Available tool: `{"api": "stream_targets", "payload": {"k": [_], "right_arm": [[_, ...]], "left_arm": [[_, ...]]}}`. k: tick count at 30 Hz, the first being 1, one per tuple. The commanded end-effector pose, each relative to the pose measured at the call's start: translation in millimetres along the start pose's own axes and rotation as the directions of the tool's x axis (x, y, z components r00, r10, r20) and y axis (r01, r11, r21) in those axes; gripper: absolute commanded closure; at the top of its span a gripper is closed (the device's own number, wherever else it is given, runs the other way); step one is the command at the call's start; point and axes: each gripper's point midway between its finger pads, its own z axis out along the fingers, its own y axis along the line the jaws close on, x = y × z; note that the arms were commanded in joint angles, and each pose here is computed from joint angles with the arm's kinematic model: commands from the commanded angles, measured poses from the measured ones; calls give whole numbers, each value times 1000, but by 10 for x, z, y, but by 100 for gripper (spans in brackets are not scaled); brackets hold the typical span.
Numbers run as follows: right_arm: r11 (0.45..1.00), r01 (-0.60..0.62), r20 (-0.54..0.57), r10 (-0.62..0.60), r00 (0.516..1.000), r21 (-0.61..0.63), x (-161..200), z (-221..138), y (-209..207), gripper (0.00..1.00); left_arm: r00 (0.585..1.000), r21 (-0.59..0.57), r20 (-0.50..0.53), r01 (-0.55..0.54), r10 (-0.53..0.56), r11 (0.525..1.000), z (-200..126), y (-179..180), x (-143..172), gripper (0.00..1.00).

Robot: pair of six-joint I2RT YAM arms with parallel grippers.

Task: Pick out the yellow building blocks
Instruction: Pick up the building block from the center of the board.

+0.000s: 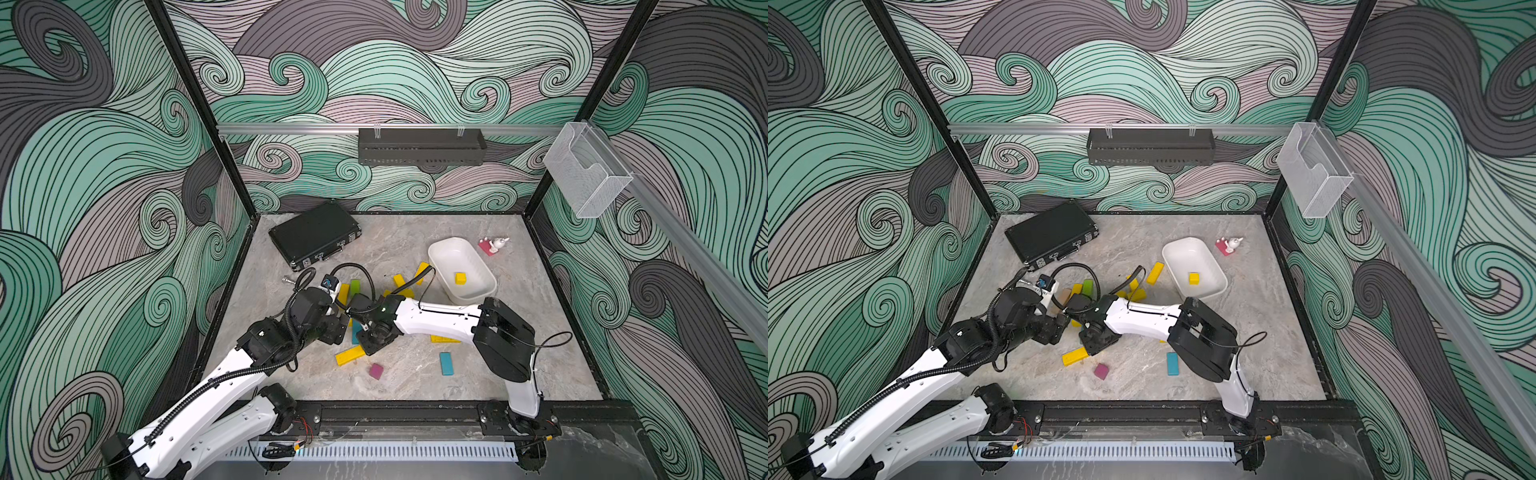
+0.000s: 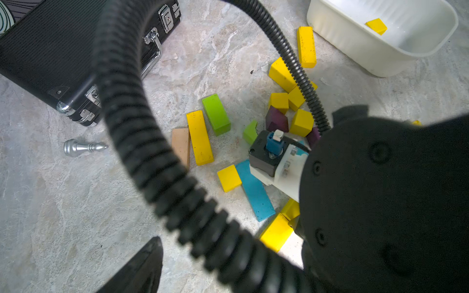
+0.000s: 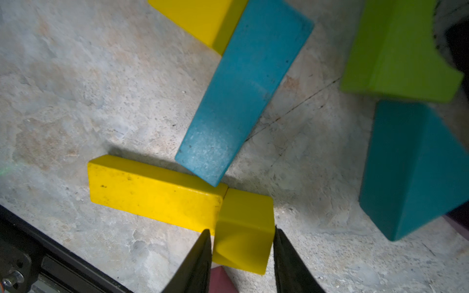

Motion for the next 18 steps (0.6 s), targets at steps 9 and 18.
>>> {"api": "stream_targets", "payload": {"k": [9, 18], "right_arm": [[999, 10, -22, -9, 1000, 40, 44, 51, -7, 59], [999, 12, -26, -11, 1000, 40, 38, 56, 0, 64]], "left_arm": [[999, 1, 27, 21, -21, 1000, -8, 18, -74, 15], [999, 8, 31, 26, -27, 1000, -12, 15, -86, 15]]}}
